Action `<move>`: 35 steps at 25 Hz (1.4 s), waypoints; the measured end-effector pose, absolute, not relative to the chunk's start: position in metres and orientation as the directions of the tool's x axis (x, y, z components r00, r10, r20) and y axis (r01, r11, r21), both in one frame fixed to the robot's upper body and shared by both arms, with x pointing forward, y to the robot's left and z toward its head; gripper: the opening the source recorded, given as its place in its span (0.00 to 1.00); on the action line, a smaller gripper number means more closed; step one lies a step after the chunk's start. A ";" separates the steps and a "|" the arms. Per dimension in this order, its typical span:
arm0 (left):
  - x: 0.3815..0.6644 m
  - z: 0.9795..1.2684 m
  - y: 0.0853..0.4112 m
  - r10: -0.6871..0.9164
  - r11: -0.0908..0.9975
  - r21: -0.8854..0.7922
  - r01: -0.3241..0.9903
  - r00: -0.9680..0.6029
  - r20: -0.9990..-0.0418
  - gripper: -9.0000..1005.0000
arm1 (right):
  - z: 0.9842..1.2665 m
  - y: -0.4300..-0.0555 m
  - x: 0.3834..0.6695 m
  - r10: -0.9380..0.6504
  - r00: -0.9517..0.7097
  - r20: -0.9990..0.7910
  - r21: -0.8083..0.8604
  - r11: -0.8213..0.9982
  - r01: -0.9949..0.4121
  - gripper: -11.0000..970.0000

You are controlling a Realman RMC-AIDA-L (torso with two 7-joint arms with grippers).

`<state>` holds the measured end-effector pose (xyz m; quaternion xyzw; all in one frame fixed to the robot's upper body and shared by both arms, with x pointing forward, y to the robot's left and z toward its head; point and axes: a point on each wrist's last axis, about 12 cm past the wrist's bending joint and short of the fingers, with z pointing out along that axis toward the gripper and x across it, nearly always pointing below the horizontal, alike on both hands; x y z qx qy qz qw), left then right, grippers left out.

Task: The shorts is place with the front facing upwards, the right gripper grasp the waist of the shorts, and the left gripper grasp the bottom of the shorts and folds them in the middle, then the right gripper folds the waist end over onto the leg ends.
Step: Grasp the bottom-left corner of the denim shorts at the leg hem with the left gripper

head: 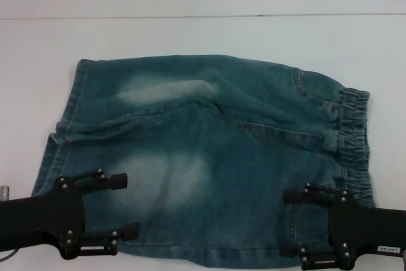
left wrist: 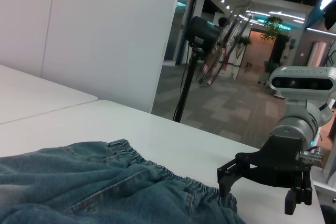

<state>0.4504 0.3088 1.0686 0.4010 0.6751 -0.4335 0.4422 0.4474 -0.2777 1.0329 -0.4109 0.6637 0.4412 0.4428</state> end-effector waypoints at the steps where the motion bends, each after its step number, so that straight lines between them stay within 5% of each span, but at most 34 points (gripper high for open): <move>1: 0.450 1.069 0.309 0.158 0.302 -0.231 0.925 -0.287 -0.945 0.88 | 1.033 -0.278 0.447 -0.155 -0.270 -0.950 0.222 0.273 -0.936 0.97; 9: 0.450 1.069 0.309 0.156 0.304 -0.232 0.924 -0.288 -0.945 0.88 | 1.033 -0.278 0.447 -0.155 -0.270 -0.950 0.222 0.273 -0.936 0.97; 21: 0.423 1.066 0.368 0.056 0.615 -0.305 0.727 -0.426 -0.903 0.88 | 1.033 -0.278 0.446 -0.154 -0.272 -0.950 0.224 0.272 -0.936 0.97; 35: 0.419 1.049 0.385 0.076 0.747 -0.385 0.542 -0.645 -0.760 0.88 | 1.035 -0.278 0.447 -0.150 -0.265 -0.952 0.220 0.262 -0.940 0.97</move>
